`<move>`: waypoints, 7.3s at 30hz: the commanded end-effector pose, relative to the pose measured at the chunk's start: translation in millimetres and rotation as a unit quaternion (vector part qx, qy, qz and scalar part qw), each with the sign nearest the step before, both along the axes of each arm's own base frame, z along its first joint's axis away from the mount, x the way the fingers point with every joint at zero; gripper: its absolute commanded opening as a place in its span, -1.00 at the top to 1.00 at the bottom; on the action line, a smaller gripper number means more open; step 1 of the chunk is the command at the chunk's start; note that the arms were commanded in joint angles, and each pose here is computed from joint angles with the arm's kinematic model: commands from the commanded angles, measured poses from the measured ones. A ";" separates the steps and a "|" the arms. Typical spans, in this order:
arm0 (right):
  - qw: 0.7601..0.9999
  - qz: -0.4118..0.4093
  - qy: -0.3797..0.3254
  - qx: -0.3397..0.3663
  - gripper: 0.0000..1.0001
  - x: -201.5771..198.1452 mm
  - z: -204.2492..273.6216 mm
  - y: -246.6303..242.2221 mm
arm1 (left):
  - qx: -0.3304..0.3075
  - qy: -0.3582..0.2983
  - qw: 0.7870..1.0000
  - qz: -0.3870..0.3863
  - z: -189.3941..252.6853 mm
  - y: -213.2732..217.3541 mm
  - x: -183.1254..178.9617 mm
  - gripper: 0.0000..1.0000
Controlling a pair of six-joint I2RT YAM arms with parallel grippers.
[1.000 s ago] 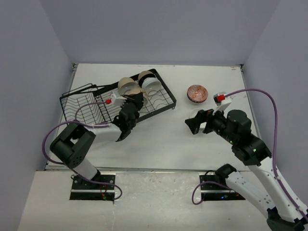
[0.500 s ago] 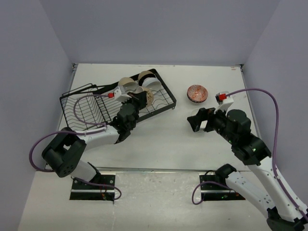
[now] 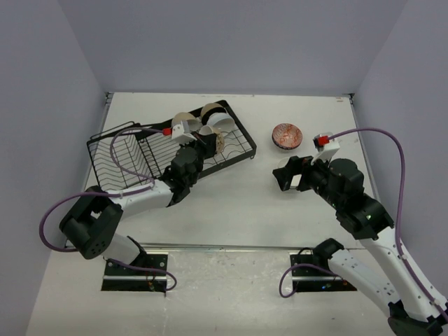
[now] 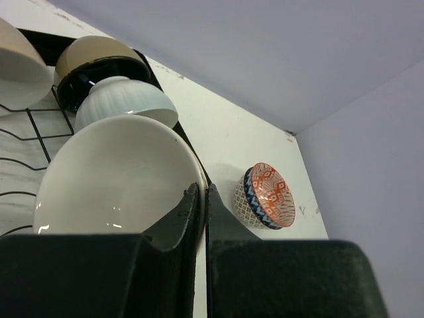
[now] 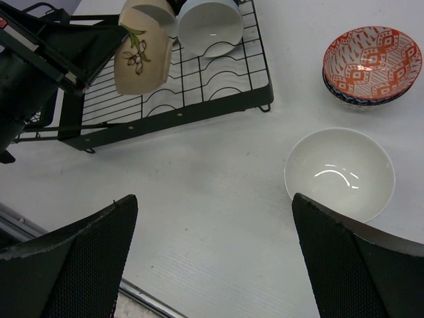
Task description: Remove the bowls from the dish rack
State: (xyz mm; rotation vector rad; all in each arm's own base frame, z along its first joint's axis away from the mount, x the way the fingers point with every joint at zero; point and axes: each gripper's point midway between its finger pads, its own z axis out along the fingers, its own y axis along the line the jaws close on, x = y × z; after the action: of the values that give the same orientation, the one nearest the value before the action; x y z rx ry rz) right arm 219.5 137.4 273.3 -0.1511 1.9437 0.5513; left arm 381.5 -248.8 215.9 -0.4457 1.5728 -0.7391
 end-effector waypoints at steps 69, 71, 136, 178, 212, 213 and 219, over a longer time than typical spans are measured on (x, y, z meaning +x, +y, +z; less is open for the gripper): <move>1.000 -0.023 -0.009 0.001 -0.98 7.0 3.7 -4.5 | 0.313 0.051 0.947 0.051 37.4 -41.4 -89.7 -1.00; 1.000 -0.025 -0.011 0.003 -0.98 7.0 4.4 -4.7 | 0.232 0.107 0.961 0.106 52.8 2.7 -64.7 -1.00; 0.998 0.001 -0.051 0.034 -0.97 -6.5 20.6 -2.2 | -0.319 0.143 0.857 0.379 -90.0 134.6 162.7 1.00; 0.997 0.013 -0.059 0.039 -0.98 -10.0 23.2 0.0 | 0.084 -0.030 0.966 0.244 8.5 101.8 170.8 1.00; 0.998 0.019 -0.053 0.038 -0.98 -9.5 20.7 2.9 | -0.061 0.257 0.918 0.294 -27.3 152.6 98.8 -1.00; 0.998 0.020 -0.054 0.038 -0.98 -9.6 21.1 3.2 | -0.074 0.254 0.923 0.281 -26.0 149.1 105.0 -1.00; 0.998 0.020 -0.053 0.037 -0.98 -9.2 20.4 3.4 | -0.177 0.212 0.920 0.277 -30.9 144.7 120.5 -1.00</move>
State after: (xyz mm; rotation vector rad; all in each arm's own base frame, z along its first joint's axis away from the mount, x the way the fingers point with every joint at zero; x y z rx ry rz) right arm 207.6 137.4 287.6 -0.1545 1.8445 0.6209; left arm 496.4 -85.4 182.1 -1.2309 1.6759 -0.3075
